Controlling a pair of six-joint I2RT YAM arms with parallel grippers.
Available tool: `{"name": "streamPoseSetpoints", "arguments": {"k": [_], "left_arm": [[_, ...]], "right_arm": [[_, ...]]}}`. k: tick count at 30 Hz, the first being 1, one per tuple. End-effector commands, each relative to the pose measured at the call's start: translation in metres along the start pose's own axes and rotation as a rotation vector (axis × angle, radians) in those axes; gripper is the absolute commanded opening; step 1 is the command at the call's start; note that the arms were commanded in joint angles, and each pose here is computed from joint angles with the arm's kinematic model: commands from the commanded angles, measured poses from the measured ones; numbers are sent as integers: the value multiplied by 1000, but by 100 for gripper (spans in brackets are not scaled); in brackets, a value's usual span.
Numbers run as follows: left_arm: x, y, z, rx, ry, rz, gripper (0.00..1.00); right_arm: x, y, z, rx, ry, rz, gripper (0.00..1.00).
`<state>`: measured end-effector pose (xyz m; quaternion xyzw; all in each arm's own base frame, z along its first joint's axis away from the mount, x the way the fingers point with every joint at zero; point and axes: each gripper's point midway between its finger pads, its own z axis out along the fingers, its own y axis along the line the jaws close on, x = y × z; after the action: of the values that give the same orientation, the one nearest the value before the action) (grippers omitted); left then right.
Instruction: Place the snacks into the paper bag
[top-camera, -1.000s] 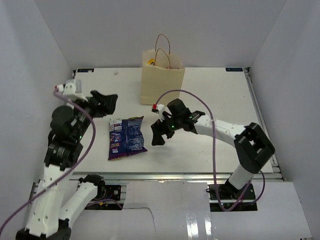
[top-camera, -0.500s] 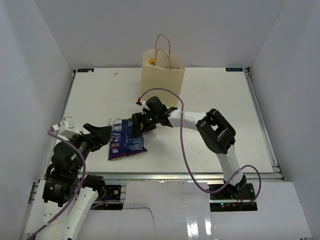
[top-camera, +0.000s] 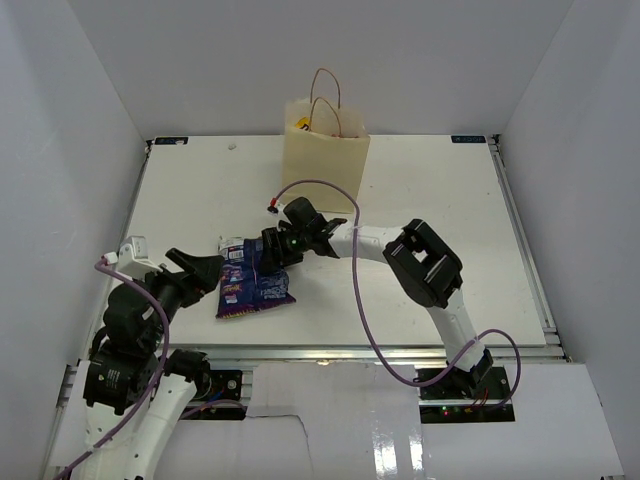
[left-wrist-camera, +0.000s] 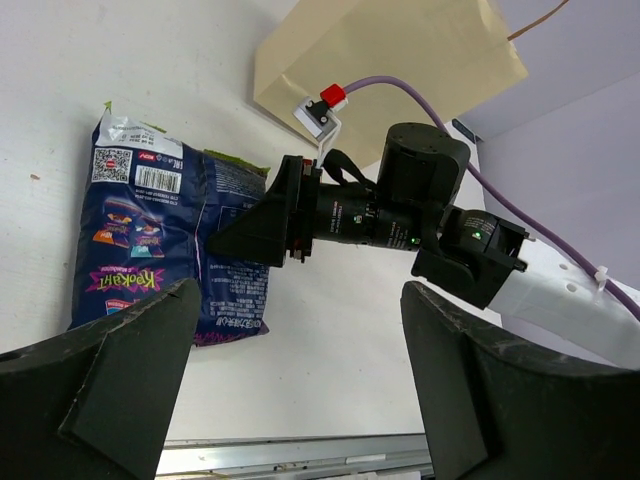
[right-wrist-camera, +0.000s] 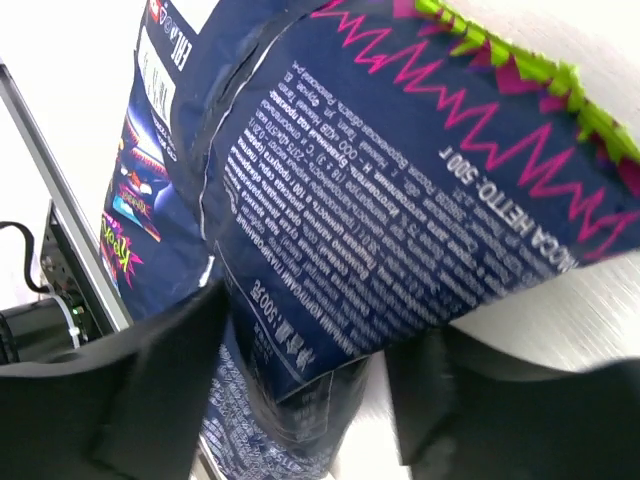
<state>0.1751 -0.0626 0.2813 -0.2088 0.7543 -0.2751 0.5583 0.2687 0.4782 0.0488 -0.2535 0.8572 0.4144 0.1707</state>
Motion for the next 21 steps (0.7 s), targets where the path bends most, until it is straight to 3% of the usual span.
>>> {"name": "streamPoseSetpoints", "arguments": {"k": [1,6,11,12,15,21], "left_arm": [[-7,-5,-10,11,-19,-20,92],[-7,-7,-15,24,-21,-30,92],[-10,-11,-19,46,-32,-26,92],[-12,-13,-19,53,-38,-22,92],[-19,-17,-23,68,-64,-5,93],[-33,-29,-31,120,-118,20,93]], "right_arm": [[-14,3,9,-14,-50,-37,60],[-23,27,-5,-186,-59,-165,31],[-26,81,-46,-523,-27,-375,15],[-28,92,-58,-581,-32,-423,8],[-25,118,-92,-758,-23,-550,8],[-41,153,-144,-860,-95,-720,8]]}}
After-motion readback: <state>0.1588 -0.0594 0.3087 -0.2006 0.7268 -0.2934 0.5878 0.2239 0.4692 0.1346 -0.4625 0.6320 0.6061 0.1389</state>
